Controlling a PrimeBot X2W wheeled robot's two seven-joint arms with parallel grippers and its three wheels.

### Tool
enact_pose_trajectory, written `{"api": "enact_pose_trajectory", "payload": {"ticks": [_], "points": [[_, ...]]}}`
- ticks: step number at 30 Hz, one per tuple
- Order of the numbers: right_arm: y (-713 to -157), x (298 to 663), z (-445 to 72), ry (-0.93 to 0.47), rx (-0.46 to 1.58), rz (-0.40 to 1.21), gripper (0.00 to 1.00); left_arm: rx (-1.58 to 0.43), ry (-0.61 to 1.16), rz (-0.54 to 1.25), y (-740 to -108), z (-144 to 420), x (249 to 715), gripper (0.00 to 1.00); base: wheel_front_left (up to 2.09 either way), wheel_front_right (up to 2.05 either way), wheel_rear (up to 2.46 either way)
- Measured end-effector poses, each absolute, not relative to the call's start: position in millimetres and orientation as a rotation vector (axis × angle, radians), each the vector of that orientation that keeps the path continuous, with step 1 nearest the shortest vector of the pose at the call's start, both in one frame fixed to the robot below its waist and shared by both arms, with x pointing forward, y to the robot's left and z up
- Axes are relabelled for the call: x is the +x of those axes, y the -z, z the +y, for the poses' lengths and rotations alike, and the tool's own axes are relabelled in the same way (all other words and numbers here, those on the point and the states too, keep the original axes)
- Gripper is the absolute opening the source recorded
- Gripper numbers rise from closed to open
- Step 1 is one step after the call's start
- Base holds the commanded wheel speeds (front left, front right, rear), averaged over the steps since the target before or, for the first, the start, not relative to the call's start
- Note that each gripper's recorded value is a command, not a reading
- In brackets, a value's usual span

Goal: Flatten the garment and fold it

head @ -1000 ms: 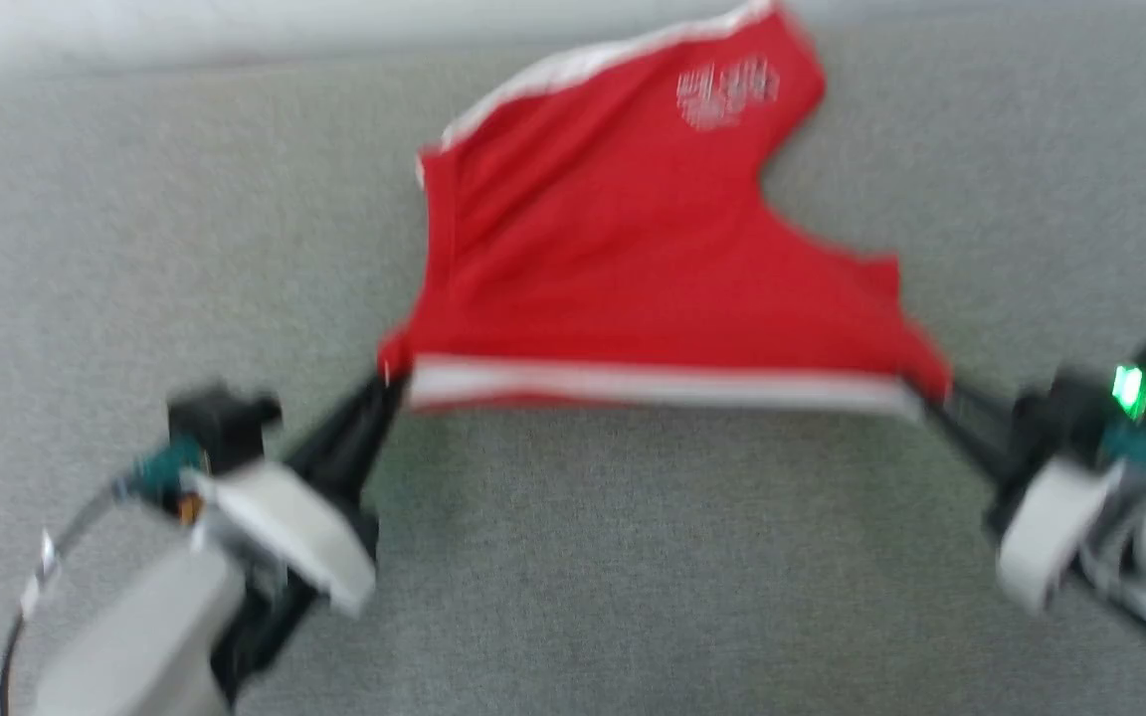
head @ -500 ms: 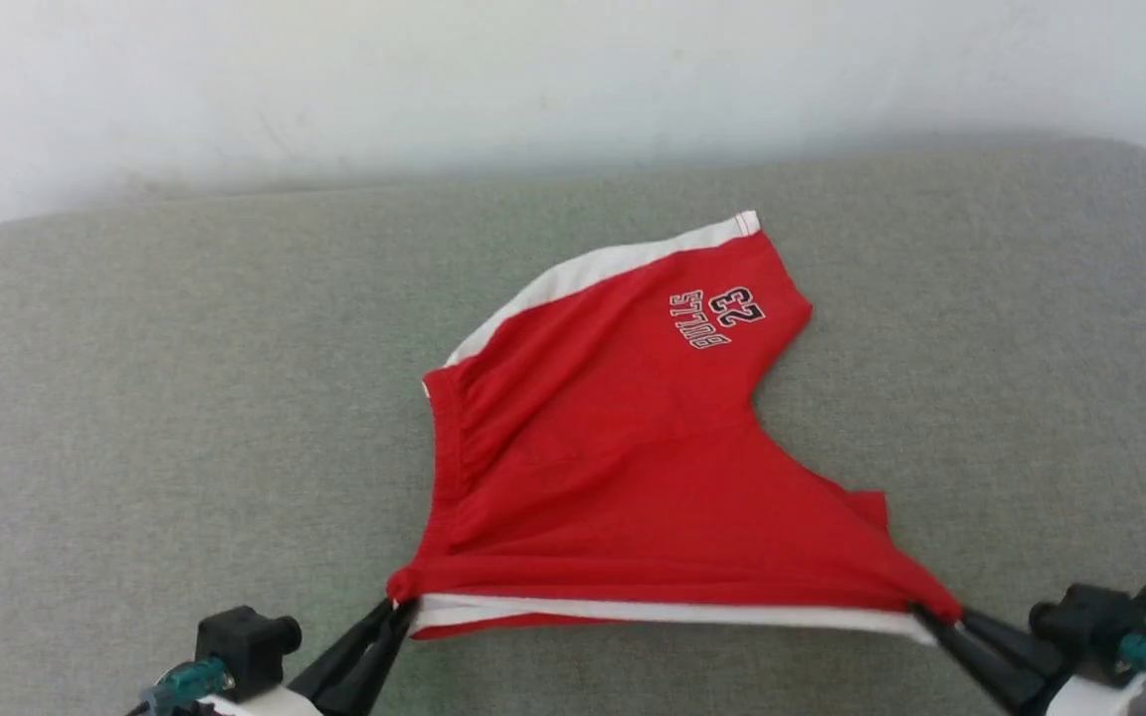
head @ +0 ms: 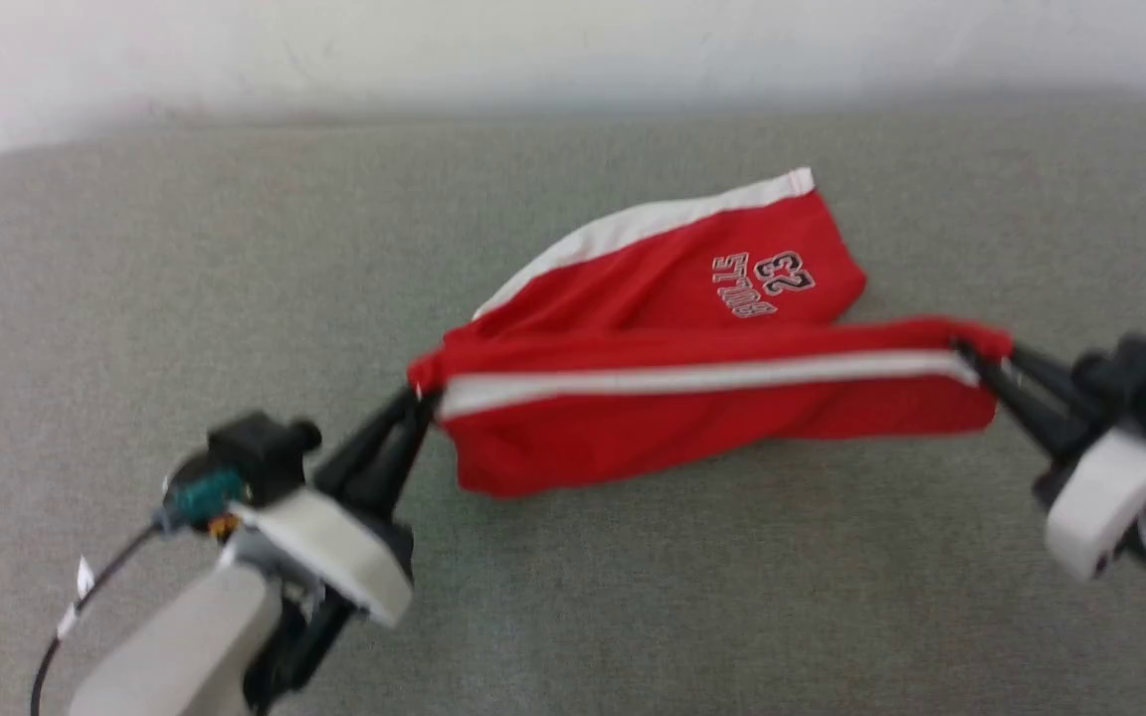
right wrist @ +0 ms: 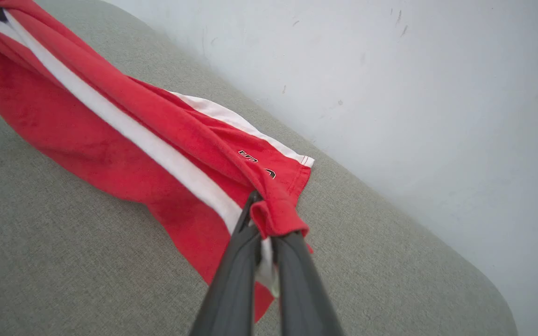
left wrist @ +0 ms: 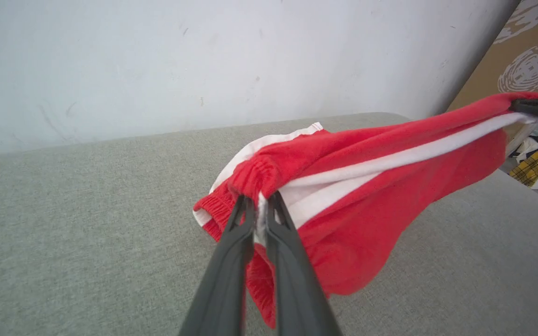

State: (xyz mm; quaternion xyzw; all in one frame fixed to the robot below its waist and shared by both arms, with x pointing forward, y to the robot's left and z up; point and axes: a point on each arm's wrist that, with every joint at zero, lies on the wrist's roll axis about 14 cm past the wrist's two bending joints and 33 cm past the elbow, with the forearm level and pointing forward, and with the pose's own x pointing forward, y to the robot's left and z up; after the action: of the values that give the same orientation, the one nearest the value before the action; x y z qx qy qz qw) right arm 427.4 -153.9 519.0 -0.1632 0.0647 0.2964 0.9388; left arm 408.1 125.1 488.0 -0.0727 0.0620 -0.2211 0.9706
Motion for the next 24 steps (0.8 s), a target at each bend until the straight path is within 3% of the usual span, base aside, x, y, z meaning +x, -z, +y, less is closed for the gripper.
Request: {"api": "enact_pose_trajectory", "payload": {"ticks": [10, 16, 24], "points": [[-509.8, 527.3, -136.8, -0.632, -0.413, 0.228, 0.00, -0.091, 0.354, 0.098, -475.5, 142.9, 485.4, 0.00, 0.00, 0.00, 0.00], [-471.3, 577.0, -122.9, -0.640, -0.445, 0.333, 0.00, -0.050, 0.335, 0.156, -442.9, 148.6, 515.9, 0.00, 0.00, 0.00, 0.00], [-386.0, 598.6, -114.5, -0.658, -0.470, 0.535, 0.00, -0.006, 0.329, 0.245, -396.5, 156.2, 530.9, 0.00, 0.00, 0.00, 0.00]]}}
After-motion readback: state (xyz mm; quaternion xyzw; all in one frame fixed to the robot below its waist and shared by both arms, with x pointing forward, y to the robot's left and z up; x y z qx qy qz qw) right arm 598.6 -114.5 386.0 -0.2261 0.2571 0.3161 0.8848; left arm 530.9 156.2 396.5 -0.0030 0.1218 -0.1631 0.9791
